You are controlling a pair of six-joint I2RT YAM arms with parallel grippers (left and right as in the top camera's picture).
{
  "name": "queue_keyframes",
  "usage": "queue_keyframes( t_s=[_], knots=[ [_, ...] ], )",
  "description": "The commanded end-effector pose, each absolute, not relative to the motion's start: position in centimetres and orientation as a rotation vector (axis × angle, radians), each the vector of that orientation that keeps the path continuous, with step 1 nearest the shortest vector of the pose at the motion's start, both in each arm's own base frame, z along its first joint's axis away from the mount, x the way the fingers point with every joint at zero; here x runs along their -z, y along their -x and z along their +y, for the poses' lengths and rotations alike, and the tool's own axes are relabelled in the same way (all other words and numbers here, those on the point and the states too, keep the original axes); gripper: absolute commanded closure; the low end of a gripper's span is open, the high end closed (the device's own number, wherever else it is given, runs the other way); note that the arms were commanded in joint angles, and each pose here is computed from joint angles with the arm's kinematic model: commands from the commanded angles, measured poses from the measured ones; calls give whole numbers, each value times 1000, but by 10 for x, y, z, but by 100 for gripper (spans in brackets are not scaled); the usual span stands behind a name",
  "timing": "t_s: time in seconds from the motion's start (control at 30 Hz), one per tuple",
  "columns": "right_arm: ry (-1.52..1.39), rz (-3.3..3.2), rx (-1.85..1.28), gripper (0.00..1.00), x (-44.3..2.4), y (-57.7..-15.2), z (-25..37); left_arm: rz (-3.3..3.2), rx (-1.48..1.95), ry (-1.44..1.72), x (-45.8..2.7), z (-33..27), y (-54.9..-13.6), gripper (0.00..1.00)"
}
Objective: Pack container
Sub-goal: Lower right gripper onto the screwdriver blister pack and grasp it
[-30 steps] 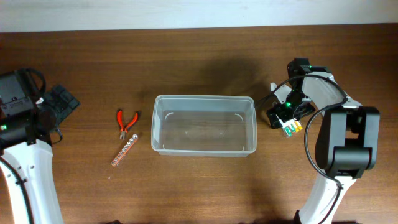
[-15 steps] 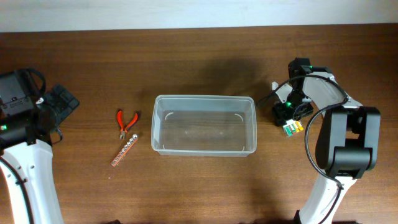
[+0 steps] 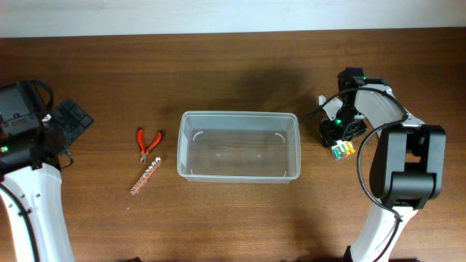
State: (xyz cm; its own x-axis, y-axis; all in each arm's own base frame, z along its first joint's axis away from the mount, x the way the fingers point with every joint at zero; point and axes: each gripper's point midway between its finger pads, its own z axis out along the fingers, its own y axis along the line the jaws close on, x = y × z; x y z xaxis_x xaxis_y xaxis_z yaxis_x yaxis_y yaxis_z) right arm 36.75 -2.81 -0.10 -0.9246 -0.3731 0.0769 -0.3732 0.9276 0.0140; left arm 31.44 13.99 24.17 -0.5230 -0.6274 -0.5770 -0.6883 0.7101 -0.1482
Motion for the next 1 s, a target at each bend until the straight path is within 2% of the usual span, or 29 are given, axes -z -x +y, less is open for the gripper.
queue_keyframes(
  t_s=[0.0,0.07,0.17,0.63,0.97],
  knots=[
    [-578,-2949,90,67,20,-352,-20,2271,-143,1017,-248,145,-314,1],
    [-577,-2949,90,81,20,-352,-20,2271,-143,1017,-248,145,-314,1],
    [-577,-2949,90,96,20,-352,-20,2271,-143,1017,-248,145,-314,1],
    [-522,-2966,82,96,15,-356,-20,2271,-144,1017,-248,145,-314,1],
    [-515,-3052,52,96,-47,-385,-22,2271,-145,1017,-249,145,-314,1]
  ],
)
